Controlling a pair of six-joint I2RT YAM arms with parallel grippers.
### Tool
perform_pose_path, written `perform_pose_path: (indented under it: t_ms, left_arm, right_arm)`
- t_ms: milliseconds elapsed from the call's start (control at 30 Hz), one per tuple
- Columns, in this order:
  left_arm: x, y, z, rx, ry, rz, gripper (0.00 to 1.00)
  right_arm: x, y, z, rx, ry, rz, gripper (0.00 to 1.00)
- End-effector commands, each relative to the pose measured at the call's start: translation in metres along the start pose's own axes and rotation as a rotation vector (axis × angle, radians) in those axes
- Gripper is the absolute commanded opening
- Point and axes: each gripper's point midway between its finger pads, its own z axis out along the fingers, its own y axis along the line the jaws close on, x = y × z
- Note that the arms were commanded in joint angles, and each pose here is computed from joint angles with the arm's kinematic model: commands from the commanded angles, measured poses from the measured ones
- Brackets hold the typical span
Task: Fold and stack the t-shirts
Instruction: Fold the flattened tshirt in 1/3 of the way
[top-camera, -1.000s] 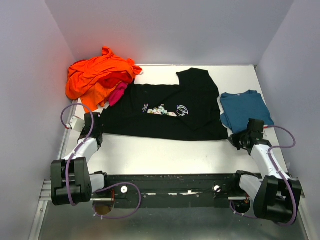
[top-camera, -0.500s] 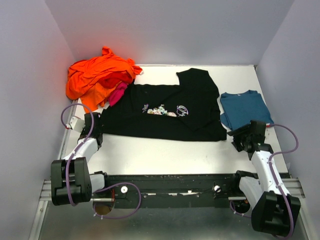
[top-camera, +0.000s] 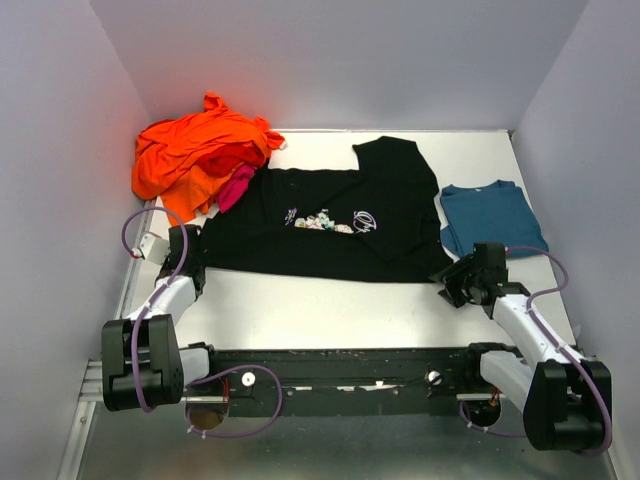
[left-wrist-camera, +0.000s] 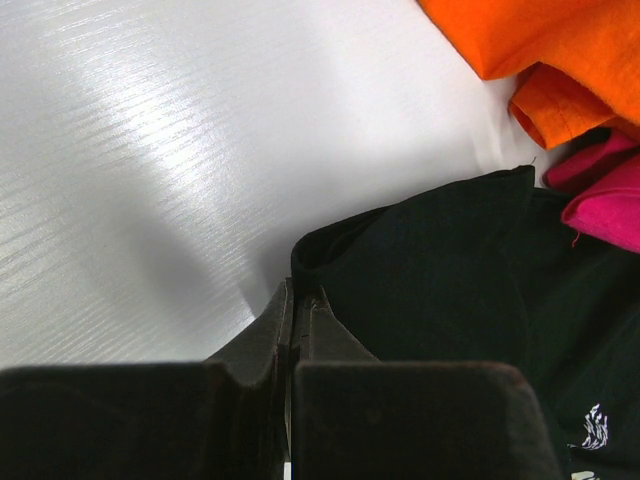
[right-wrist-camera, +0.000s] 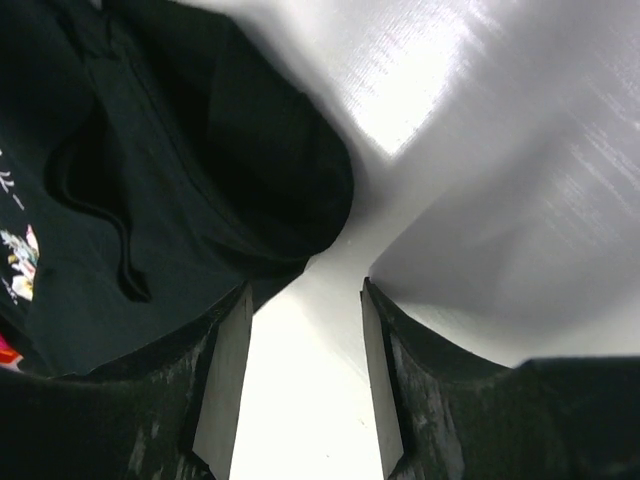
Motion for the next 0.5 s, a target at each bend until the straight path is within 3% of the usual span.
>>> perform_pose_path:
  t_ms: [0,300,333,433,467]
  left_arm:
    - [-0.010,0.002,-0.001,-0.017,-0.037,-0.001,0.00]
    - [-0.013,0.005,-0.001,-0.030,-0.054,-0.002,0.00]
    - [-0.013,0.005,-0.001,-0.030,-0.052,-0.001,0.00]
    - [-0.013,0.003,-0.001,-0.026,-0.051,-0.001,0.00]
    - [-0.014,0.002,-0.001,-0.025,-0.054,0.002,0.00]
  right_arm:
    - [-0.017,0.003,0.011,0.040,-0.066,0.047,0.52]
    - [-0.036,-0.018,0.024,0.186,-0.157,0.069,0.43]
    - [-0.038,-0.020,0.024,0.193,-0.172,0.071,0.38]
    - [-0.039,-0.020,0.023,0.196,-0.176,0.071,0.06]
    - [-0.039,-0.018,0.022,0.194,-0.171,0.067,0.04]
